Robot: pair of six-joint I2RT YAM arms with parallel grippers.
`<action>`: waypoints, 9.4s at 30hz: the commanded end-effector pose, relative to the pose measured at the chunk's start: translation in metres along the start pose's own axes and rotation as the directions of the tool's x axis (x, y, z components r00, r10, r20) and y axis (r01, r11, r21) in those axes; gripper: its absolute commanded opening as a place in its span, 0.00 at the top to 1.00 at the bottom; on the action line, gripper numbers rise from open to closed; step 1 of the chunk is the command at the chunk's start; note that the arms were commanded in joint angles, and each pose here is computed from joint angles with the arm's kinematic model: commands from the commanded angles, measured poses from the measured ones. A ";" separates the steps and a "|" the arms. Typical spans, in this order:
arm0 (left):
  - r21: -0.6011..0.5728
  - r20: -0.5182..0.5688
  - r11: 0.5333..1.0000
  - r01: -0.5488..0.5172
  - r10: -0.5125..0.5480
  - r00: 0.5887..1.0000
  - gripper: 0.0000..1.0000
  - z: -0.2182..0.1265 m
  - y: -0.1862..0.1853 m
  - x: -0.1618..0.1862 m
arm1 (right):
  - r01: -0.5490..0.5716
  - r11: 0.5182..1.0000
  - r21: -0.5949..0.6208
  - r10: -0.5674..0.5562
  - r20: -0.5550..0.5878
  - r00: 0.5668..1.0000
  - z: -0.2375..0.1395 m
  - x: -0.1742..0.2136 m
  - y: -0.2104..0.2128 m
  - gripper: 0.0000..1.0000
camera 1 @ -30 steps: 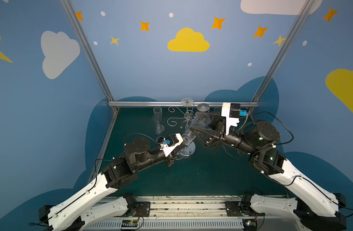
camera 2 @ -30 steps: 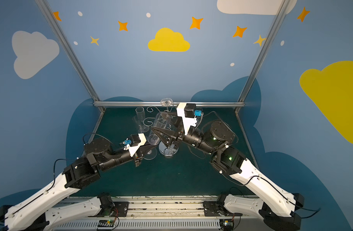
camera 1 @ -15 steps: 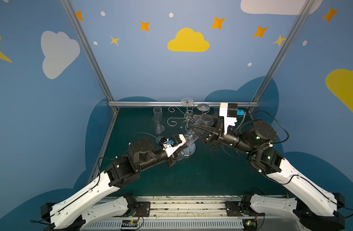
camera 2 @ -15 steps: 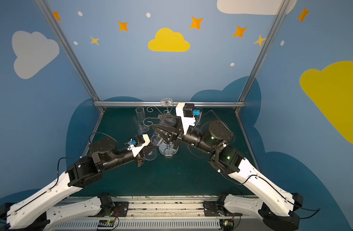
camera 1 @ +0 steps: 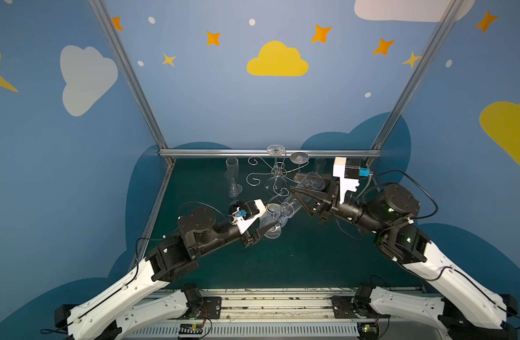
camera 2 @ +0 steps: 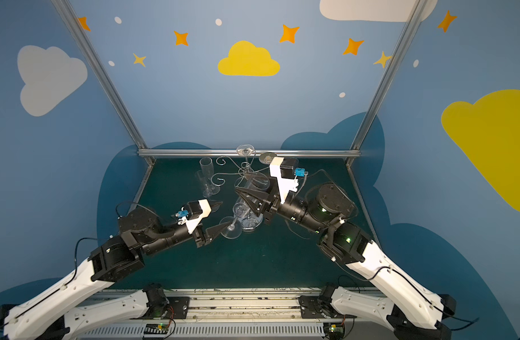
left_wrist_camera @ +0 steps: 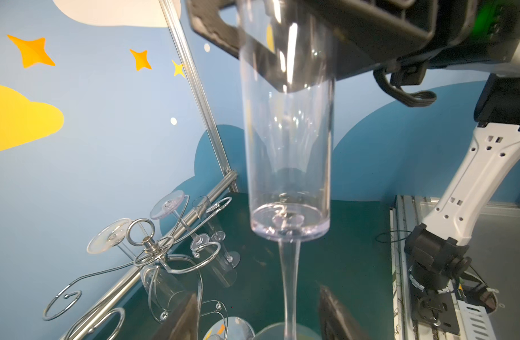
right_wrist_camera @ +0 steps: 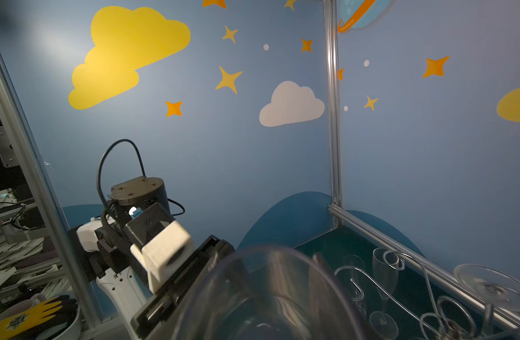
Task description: Take the wine glass off the wine glass rack
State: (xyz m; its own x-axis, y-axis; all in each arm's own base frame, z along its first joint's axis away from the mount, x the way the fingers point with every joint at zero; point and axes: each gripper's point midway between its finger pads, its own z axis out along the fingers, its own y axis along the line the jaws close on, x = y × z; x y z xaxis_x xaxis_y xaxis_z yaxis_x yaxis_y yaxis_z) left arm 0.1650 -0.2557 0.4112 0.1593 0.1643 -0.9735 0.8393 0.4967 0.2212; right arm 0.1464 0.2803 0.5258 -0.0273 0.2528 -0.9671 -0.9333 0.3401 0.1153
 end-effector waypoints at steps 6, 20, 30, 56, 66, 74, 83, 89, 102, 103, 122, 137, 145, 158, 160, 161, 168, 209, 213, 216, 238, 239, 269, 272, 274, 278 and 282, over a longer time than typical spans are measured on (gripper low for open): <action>-0.107 0.042 0.993 0.050 -0.046 0.998 0.34 -0.018 0.016 0.002 | 0.062 0.978 0.199 -0.052 -0.056 0.997 -0.049 0.016 -0.027 0.66; -0.207 0.053 0.976 0.061 -0.051 0.997 0.34 -0.034 0.030 0.009 | 0.315 0.771 0.553 -0.116 -0.364 0.924 -0.097 0.119 -0.122 0.67; -0.267 0.055 0.962 0.057 -0.044 0.998 0.33 -0.035 0.041 0.006 | 0.304 0.710 0.635 -0.141 -0.295 0.945 -0.105 0.168 -0.202 0.70; -0.480 0.072 0.877 0.042 -0.008 0.997 0.33 -0.010 0.096 -0.008 | 0.262 0.728 0.634 -0.056 -0.326 0.944 -0.076 0.199 -0.331 0.71; -0.474 0.037 0.880 0.038 -0.023 0.999 0.33 -0.003 0.097 0.003 | 0.250 0.722 0.646 -0.034 -0.327 0.944 -0.071 0.211 -0.350 0.72; -0.464 0.026 0.885 0.040 -0.031 0.999 0.33 0.000 0.097 0.008 | 0.234 0.722 0.652 -0.006 -0.332 0.943 -0.068 0.225 -0.363 0.73; -0.463 0.024 0.885 0.041 -0.034 0.999 0.33 -0.002 0.098 0.009 | 0.231 0.712 0.663 0.037 -0.364 0.931 -0.072 0.247 -0.372 0.72; -0.465 0.031 0.884 0.049 -0.039 0.999 0.33 -0.006 0.097 0.012 | 0.238 0.713 0.659 0.066 -0.402 0.913 -0.078 0.261 -0.371 0.68; -0.466 0.042 0.882 0.069 -0.055 0.998 0.33 -0.016 0.095 0.015 | 0.256 0.698 0.669 0.087 -0.435 0.896 -0.090 0.261 -0.361 0.36; -0.466 0.042 0.882 0.069 -0.055 0.998 0.33 -0.017 0.095 0.014 | 0.258 0.697 0.669 0.089 -0.438 0.895 -0.091 0.261 -0.360 0.34; -0.413 0.026 0.903 0.121 -0.120 0.992 0.31 -0.022 0.097 -0.002 | 0.285 0.701 0.654 0.037 -0.432 0.901 -0.106 0.218 -0.318 0.19; -0.341 -0.151 0.877 0.338 -0.406 0.901 0.28 0.032 0.189 -0.023 | 0.084 0.686 0.722 0.181 -0.281 0.943 -0.140 0.156 -0.237 0.19; -0.272 -0.183 0.741 0.615 -0.667 0.723 0.28 0.073 0.256 0.012 | -0.059 0.735 0.676 0.296 -0.241 0.924 -0.144 0.147 -0.190 0.19; -0.092 -0.248 0.633 0.769 -0.762 0.598 0.31 0.139 0.282 0.059 | -0.148 0.744 0.651 0.419 -0.282 0.863 -0.157 0.164 -0.154 0.19; -0.081 -0.253 0.621 0.779 -0.769 0.587 0.33 0.145 0.285 0.065 | -0.158 0.738 0.656 0.432 -0.279 0.858 -0.158 0.166 -0.154 0.19; -0.072 -0.259 0.612 0.788 -0.774 0.577 0.34 0.149 0.285 0.070 | -0.162 0.736 0.658 0.437 -0.277 0.856 -0.158 0.167 -0.153 0.19; -0.020 -0.300 0.566 0.824 -0.790 0.535 0.37 0.174 0.282 0.096 | -0.170 0.729 0.663 0.452 -0.280 0.847 -0.159 0.168 -0.152 0.19; -0.024 -0.355 0.621 0.784 -0.738 0.574 0.83 0.188 0.259 0.104 | -0.173 0.715 0.677 0.470 -0.282 0.836 -0.165 0.177 -0.151 0.19; -0.026 -0.355 0.628 0.777 -0.733 0.581 0.88 0.187 0.257 0.101 | -0.175 0.713 0.679 0.469 -0.277 0.838 -0.166 0.177 -0.149 0.19; -0.025 -0.357 0.628 0.778 -0.732 0.580 0.89 0.187 0.256 0.101 | -0.176 0.713 0.679 0.469 -0.274 0.840 -0.167 0.177 -0.148 0.19; 0.006 -0.274 0.544 0.839 -0.806 0.525 0.97 0.183 0.260 0.058 | -0.179 0.703 0.688 0.460 -0.248 0.853 -0.176 0.172 -0.140 0.19; 0.014 -0.272 0.539 0.842 -0.808 0.522 0.97 0.183 0.259 0.056 | -0.179 0.703 0.688 0.460 -0.248 0.853 -0.176 0.172 -0.139 0.19; 0.111 -0.281 0.462 0.880 -0.835 0.473 0.97 0.180 0.233 0.018 | -0.168 0.706 0.688 0.446 -0.247 0.861 -0.183 0.172 -0.131 0.19; 0.119 -0.286 0.460 0.880 -0.833 0.474 0.97 0.176 0.228 0.014 | -0.167 0.706 0.688 0.444 -0.246 0.861 -0.183 0.172 -0.131 0.19; 0.122 -0.291 0.455 0.882 -0.833 0.470 0.97 0.174 0.226 0.012 | -0.167 0.706 0.688 0.444 -0.246 0.862 -0.184 0.172 -0.130 0.19; 0.122 -0.300 0.447 0.886 -0.834 0.462 0.97 0.170 0.221 0.012 | -0.169 0.706 0.688 0.444 -0.244 0.862 -0.185 0.172 -0.129 0.19; 0.121 -0.314 0.438 0.891 -0.835 0.452 0.97 0.169 0.216 0.014 | -0.171 0.705 0.689 0.446 -0.241 0.862 -0.186 0.171 -0.127 0.19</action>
State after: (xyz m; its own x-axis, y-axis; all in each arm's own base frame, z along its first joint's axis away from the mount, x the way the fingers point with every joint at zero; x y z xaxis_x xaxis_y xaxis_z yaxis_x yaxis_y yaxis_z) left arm 0.4486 -0.2891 0.4225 -0.8092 -0.0886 -0.5808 0.5366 0.2913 -0.7920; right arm 0.1968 0.1135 0.3093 -0.5122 0.1496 -0.8457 -0.4194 0.8158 0.3983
